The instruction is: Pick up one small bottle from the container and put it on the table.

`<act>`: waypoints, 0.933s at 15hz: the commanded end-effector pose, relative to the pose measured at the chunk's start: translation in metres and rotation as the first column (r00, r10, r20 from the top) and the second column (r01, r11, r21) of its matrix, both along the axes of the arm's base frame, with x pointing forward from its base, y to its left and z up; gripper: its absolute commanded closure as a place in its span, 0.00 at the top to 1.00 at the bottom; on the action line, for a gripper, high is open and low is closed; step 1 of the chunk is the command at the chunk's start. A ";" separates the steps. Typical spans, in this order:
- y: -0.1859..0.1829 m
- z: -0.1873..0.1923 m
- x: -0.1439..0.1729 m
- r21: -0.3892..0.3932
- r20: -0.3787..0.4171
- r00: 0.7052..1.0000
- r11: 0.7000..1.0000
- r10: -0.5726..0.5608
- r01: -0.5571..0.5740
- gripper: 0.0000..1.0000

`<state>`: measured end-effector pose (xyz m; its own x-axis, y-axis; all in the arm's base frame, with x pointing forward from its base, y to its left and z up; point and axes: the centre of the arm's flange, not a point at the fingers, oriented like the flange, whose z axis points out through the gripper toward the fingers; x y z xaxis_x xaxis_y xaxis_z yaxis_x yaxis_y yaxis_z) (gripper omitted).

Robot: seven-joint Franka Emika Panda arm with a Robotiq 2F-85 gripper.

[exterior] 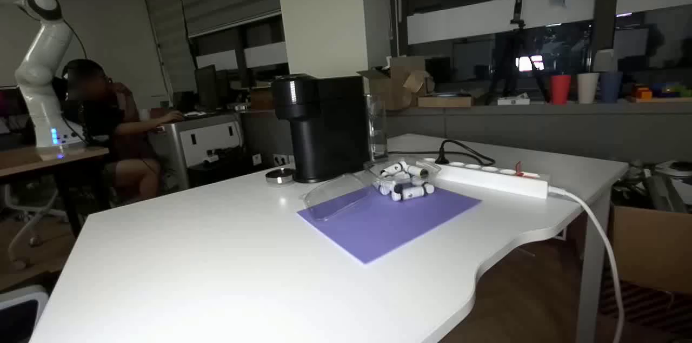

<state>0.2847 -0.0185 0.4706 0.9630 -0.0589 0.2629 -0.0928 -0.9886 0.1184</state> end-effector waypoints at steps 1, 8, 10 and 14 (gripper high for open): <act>0.000 -0.003 -0.001 0.001 -0.014 1.000 1.000 -0.001 0.001 1.00; -0.001 -0.016 -0.001 0.004 -0.052 0.999 1.000 -0.002 0.002 1.00; -0.001 -0.016 -0.001 0.004 -0.052 0.999 1.000 -0.002 0.002 1.00; -0.001 -0.016 -0.001 0.004 -0.052 0.999 1.000 -0.002 0.002 1.00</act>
<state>0.2841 -0.0191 0.4545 0.9752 -0.0616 0.2124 -0.0884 -0.9889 0.1194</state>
